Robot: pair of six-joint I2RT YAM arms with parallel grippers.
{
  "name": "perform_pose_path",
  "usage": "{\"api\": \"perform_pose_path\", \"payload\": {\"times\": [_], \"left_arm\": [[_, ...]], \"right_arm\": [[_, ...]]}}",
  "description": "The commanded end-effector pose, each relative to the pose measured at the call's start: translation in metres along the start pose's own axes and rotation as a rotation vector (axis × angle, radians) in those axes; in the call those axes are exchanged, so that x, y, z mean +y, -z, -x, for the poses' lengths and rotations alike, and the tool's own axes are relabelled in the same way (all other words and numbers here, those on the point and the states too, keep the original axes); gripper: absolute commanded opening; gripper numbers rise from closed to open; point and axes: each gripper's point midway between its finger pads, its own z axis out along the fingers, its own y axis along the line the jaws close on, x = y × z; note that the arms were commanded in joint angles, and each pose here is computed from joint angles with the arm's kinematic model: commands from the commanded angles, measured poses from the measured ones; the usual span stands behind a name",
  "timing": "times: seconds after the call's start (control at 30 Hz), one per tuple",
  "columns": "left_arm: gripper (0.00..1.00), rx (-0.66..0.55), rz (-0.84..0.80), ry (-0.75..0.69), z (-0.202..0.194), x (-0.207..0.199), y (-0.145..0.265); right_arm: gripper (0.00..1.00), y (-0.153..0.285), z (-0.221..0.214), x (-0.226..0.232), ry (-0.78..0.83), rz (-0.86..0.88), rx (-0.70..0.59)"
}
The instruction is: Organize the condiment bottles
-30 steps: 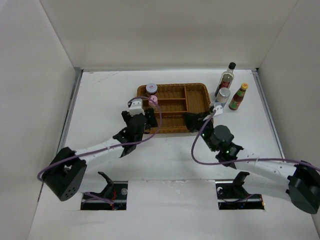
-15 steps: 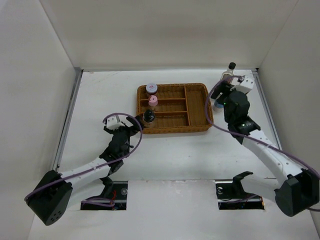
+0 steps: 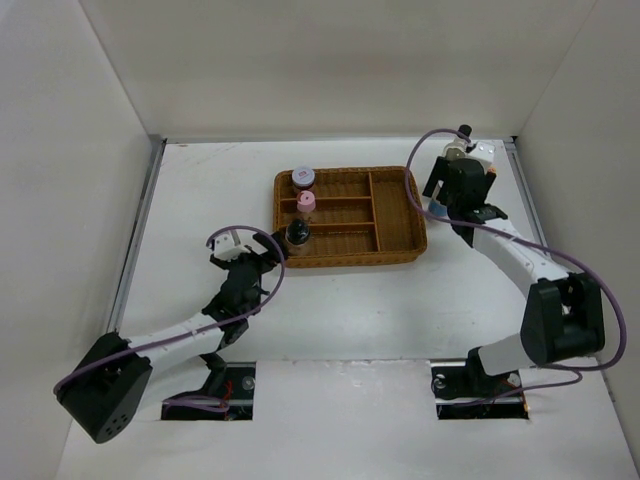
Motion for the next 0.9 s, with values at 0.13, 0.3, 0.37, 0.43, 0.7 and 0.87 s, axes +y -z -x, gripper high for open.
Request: {"api": "perform_pose_path", "payload": {"times": [0.13, 0.3, 0.37, 0.43, 0.7, 0.87], "left_arm": [[1.00, -0.011, -0.016, 0.042, 0.002, -0.006, -0.004], [1.00, -0.003, -0.018, 0.041, 0.000, -0.007, -0.005], [1.00, -0.004, -0.015, 0.040, 0.000, -0.005, -0.006], [1.00, -0.006, -0.021, 0.047, 0.002, -0.006, -0.005], [1.00, -0.016, -0.001, 0.046, 0.004, -0.001, -0.008], [1.00, -0.041, 0.015, 0.065, 0.012, 0.008, -0.009]], "right_arm": [[0.95, -0.021, 0.016, 0.001, -0.036, 0.003, -0.016], [0.91, -0.036, 0.014, 0.007, -0.042, 0.010, -0.016], [0.86, -0.043, 0.017, 0.011, -0.043, 0.013, -0.025], [0.71, -0.047, 0.019, 0.011, -0.036, 0.003, -0.028], [0.49, -0.001, 0.071, 0.013, -0.033, -0.031, -0.220], [0.48, 0.042, 0.117, 0.042, -0.052, 0.061, -0.340]]}}
